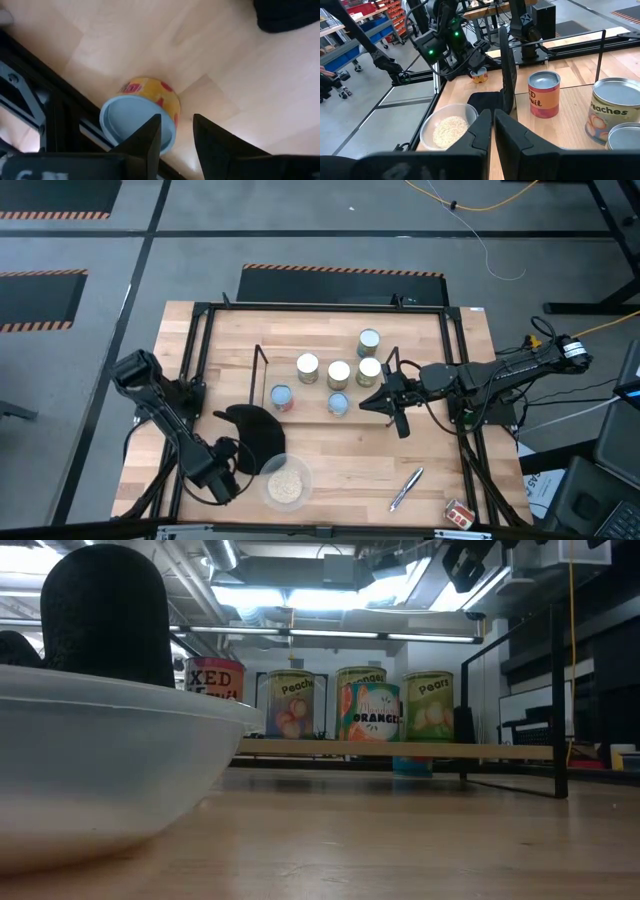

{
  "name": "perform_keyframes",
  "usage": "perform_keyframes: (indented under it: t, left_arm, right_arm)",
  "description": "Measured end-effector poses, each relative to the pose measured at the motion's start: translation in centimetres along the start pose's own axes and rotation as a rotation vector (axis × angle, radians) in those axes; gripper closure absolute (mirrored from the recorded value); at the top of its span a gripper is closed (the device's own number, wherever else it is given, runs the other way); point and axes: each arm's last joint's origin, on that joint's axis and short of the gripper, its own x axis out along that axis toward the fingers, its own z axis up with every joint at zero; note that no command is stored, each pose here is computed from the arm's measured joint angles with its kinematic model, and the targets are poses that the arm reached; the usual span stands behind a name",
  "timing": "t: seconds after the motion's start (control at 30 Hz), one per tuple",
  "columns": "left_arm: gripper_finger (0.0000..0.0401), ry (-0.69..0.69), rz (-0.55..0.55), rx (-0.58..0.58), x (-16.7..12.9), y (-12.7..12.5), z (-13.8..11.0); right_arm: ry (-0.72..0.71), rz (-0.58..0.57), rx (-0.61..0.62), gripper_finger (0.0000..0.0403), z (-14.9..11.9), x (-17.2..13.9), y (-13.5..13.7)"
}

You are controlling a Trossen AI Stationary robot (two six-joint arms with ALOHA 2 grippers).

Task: Pick and place cans onto a shelf
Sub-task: Put the canned pineapple ring can on the shelf

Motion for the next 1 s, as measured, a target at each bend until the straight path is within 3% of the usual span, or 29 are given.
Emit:
perform_keyframes:
  t: [0.57,1.0]
  left_arm:
    - [0.03,-0.004,0.057,-0.011,1.3,-0.5,0.2]
    - [0.0389,-0.039,0.053,-0.01,1.3,-0.5,0.3]
  right_arm:
    - [0.001,0.003,0.003,0.0376,0.0,0.0,0.0]
    - [0.001,0.004,0.003,0.0376,0.0,0.0,0.0]
